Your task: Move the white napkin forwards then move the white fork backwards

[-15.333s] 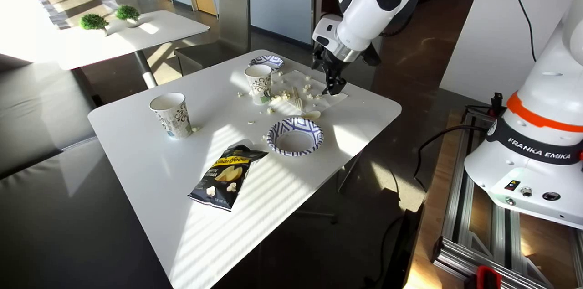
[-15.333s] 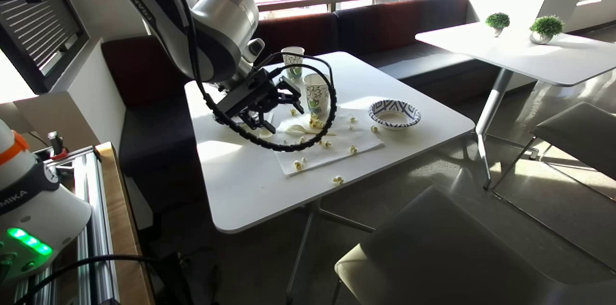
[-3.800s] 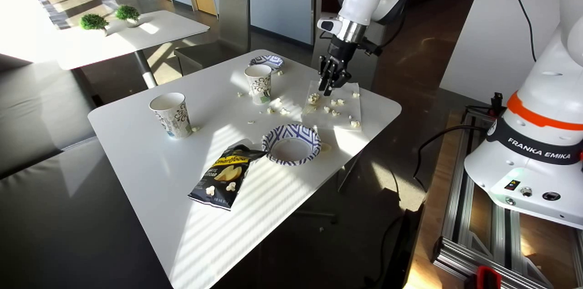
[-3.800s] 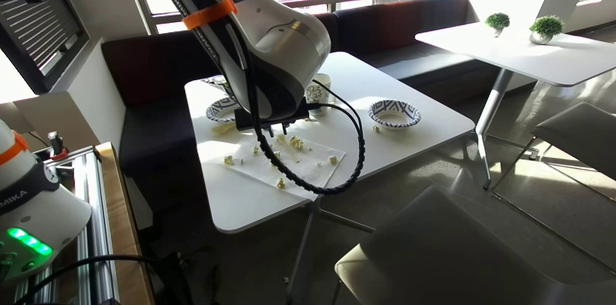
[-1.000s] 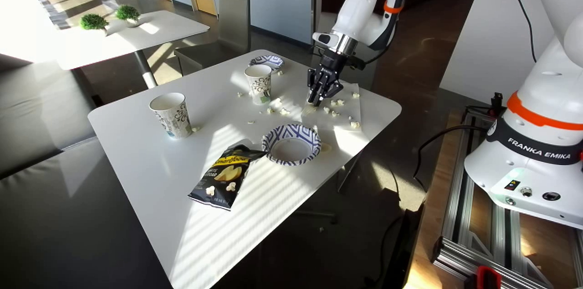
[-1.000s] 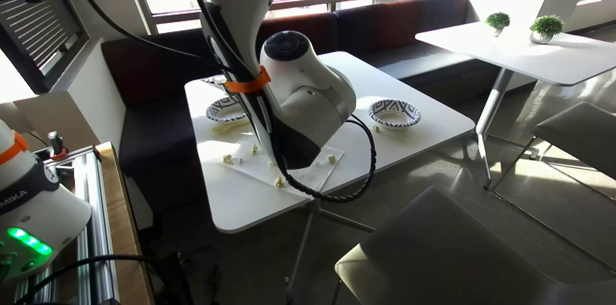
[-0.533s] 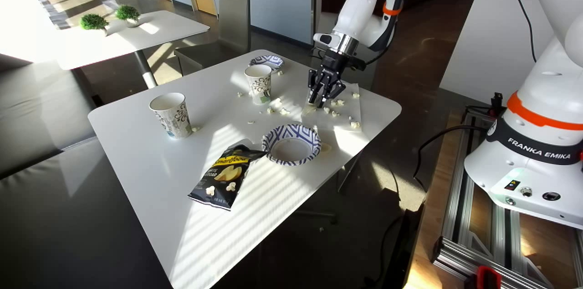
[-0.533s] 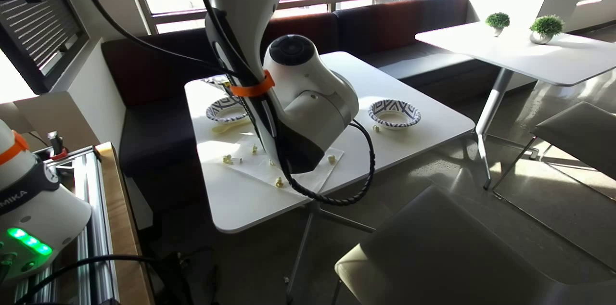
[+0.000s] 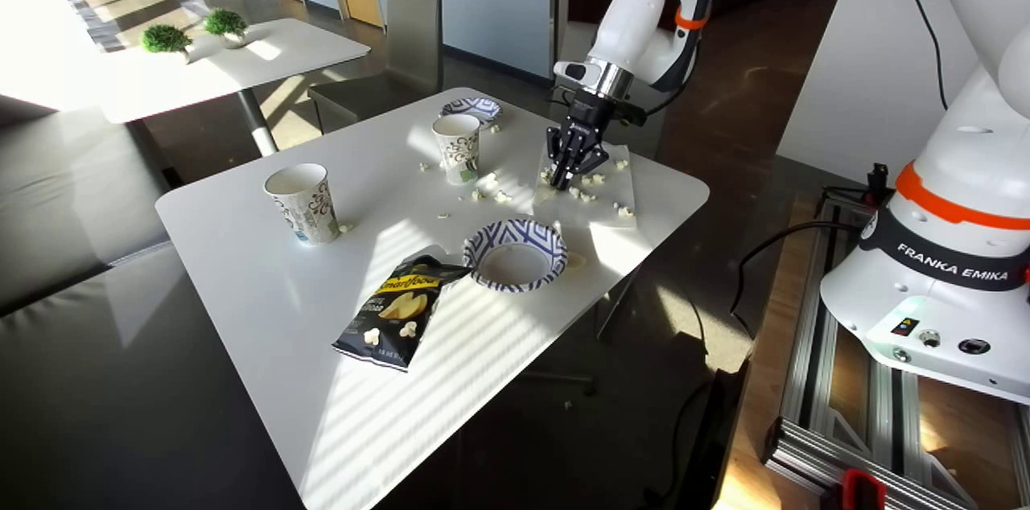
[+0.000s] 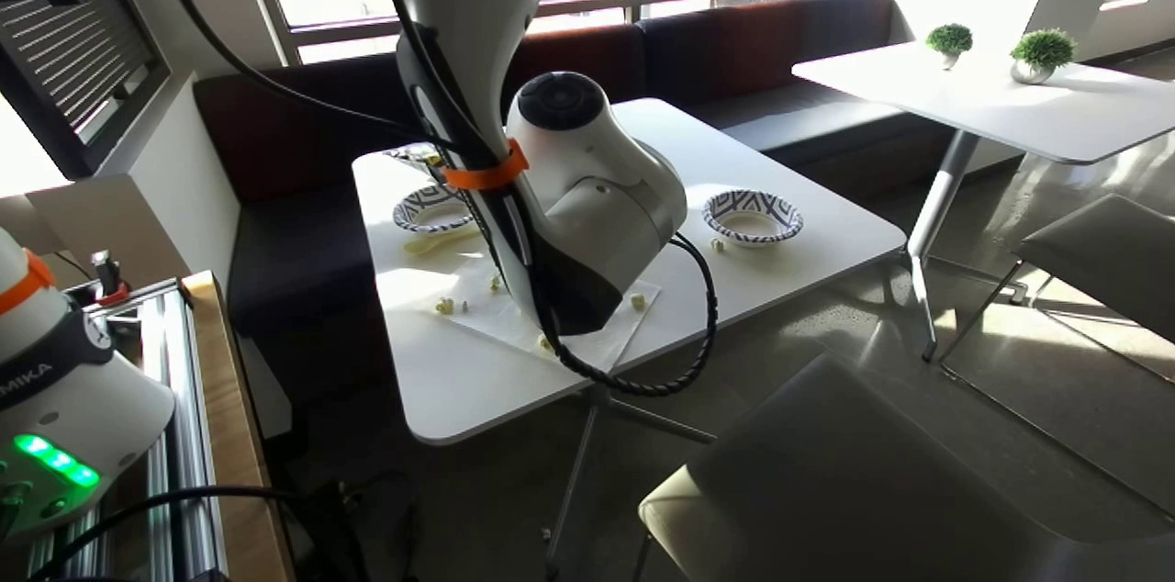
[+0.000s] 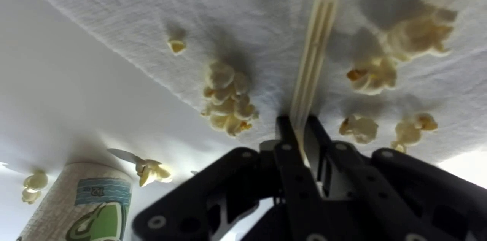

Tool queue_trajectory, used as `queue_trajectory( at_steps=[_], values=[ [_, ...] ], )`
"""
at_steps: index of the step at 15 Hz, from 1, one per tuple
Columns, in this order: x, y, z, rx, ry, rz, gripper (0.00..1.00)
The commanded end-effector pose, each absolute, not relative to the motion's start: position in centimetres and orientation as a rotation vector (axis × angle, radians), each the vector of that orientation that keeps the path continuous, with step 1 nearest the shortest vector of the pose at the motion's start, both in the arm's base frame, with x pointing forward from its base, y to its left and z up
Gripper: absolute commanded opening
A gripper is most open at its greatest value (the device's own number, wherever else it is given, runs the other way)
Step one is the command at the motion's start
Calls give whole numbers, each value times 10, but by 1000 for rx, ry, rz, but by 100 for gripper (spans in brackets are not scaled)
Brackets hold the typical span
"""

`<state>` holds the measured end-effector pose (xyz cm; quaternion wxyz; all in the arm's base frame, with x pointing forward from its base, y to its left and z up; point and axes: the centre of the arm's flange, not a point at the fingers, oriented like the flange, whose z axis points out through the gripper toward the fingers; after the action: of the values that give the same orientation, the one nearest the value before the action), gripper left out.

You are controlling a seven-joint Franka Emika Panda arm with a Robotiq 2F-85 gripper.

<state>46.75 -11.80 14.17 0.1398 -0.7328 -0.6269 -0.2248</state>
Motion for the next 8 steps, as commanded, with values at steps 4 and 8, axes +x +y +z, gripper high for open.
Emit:
queue_trajectory(
  at_steps=[4, 8],
  values=[
    [468, -125, 157, -2122, -1816, -661, 3],
    [466, -135, 198, -2140, -1761, -713, 3]
  ],
)
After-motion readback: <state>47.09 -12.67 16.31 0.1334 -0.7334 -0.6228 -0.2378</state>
